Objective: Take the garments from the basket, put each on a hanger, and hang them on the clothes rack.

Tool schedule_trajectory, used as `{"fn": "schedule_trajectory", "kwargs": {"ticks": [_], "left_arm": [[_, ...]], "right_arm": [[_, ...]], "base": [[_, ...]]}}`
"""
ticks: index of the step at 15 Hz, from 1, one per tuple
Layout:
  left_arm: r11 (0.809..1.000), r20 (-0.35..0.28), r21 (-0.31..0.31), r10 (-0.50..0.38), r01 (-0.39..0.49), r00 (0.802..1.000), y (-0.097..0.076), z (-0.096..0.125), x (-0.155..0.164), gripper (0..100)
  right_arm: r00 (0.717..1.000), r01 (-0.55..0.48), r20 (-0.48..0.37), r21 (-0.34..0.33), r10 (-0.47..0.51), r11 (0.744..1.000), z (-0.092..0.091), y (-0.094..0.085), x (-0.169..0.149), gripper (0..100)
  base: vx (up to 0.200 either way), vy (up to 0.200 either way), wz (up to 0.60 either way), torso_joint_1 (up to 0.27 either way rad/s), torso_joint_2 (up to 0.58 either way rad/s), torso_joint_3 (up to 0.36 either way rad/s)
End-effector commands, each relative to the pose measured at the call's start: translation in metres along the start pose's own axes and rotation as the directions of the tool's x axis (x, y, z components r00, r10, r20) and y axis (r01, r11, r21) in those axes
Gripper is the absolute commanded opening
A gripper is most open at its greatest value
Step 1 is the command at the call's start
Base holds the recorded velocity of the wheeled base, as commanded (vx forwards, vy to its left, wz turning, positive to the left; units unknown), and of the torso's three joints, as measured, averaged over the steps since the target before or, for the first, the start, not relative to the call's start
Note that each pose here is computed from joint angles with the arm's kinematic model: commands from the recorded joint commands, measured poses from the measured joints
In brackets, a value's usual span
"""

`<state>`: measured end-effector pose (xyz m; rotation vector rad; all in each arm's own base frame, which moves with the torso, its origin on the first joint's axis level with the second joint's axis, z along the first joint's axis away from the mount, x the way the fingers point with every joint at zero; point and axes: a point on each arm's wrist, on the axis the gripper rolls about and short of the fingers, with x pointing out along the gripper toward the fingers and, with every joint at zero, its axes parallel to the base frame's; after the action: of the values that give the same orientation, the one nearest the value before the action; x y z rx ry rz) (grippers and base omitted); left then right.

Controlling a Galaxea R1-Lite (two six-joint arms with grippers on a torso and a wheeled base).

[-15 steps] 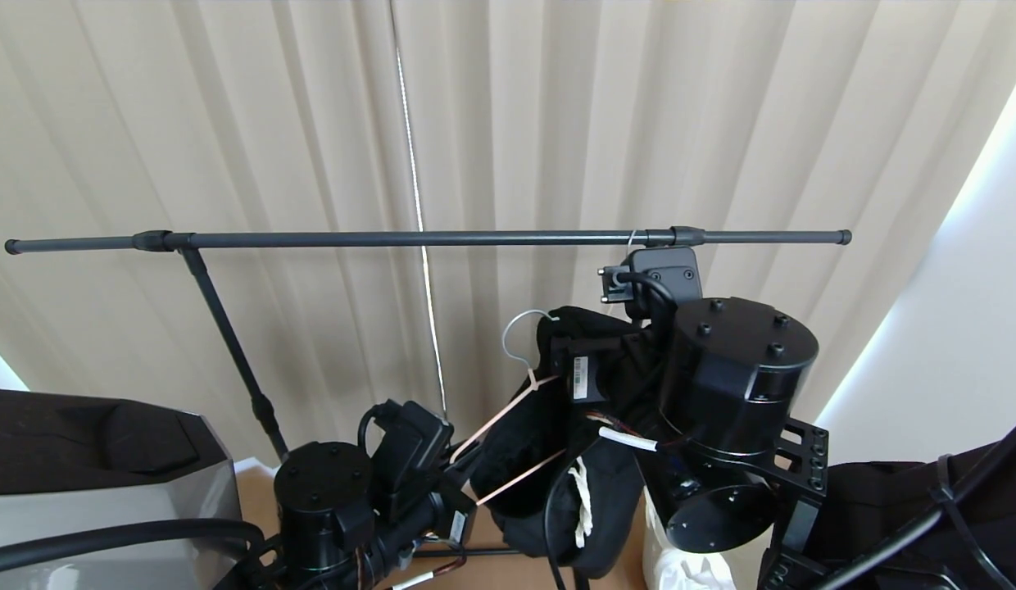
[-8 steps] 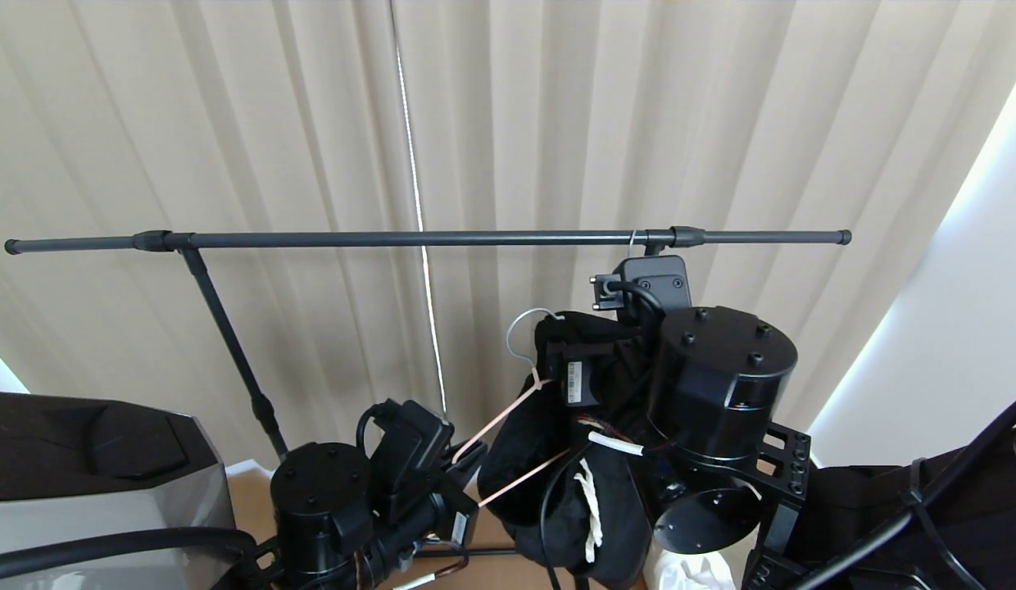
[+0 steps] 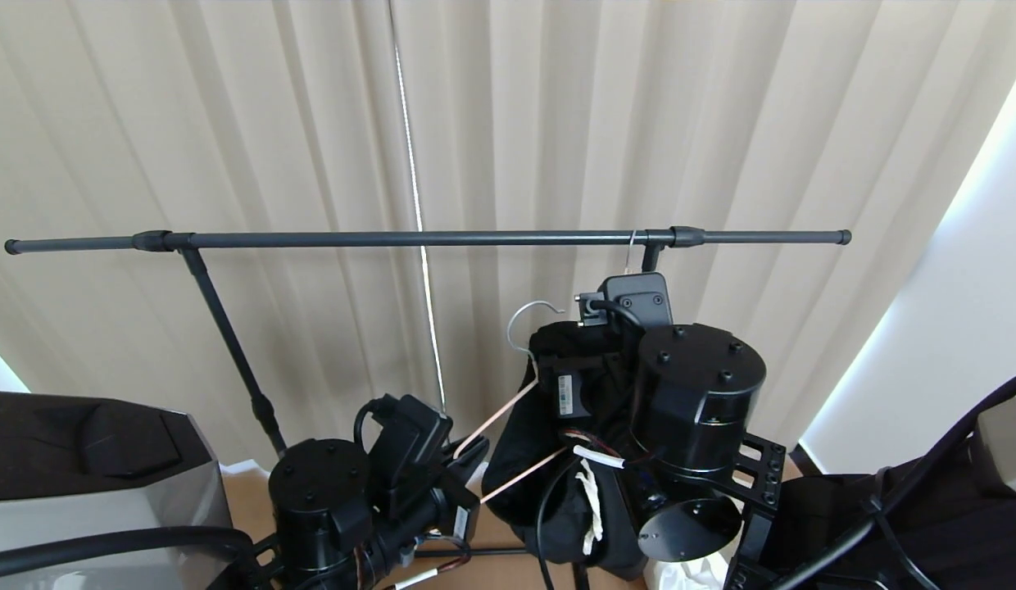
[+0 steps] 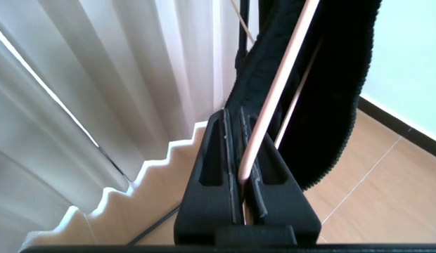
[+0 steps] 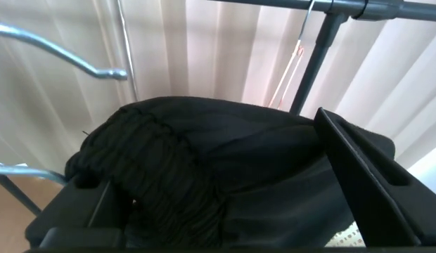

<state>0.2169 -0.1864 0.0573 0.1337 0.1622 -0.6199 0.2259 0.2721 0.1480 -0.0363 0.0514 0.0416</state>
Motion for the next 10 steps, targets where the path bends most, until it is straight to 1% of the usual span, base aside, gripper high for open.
{"fn": "schedule_trajectory", "kwargs": {"ticks": [1, 2, 4, 10], "left_arm": [[1.000, 0.023, -0.007, 0.012, -0.012, 1.000, 0.003, 0.005, 0.000, 0], [1.000, 0.035, -0.018, 0.022, -0.021, 0.999, 0.006, 0.008, 0.001, 0], [0.999, 0.036, -0.030, 0.025, -0.024, 0.999, 0.006, 0.008, 0.002, 0], [0.997, 0.054, -0.046, 0.064, -0.062, 0.996, 0.017, 0.011, 0.007, 0]], "right_arm": [[1.000, -0.001, -0.001, -0.003, 0.001, 1.000, -0.001, 0.000, 0.000, 100], [1.000, 0.000, -0.004, -0.005, 0.000, 1.000, -0.002, 0.000, 0.000, 100], [1.000, -0.002, -0.001, -0.001, 0.002, 1.000, 0.000, 0.000, -0.001, 100], [1.000, -0.021, 0.002, 0.002, 0.021, 1.000, 0.001, 0.003, -0.007, 100]], "base": [[0.000, 0.000, 0.00, 0.000, 0.00, 0.000], [0.000, 0.000, 0.00, 0.000, 0.00, 0.000], [0.000, 0.000, 0.00, 0.000, 0.00, 0.000], [0.000, 0.000, 0.00, 0.000, 0.00, 0.000]]}}
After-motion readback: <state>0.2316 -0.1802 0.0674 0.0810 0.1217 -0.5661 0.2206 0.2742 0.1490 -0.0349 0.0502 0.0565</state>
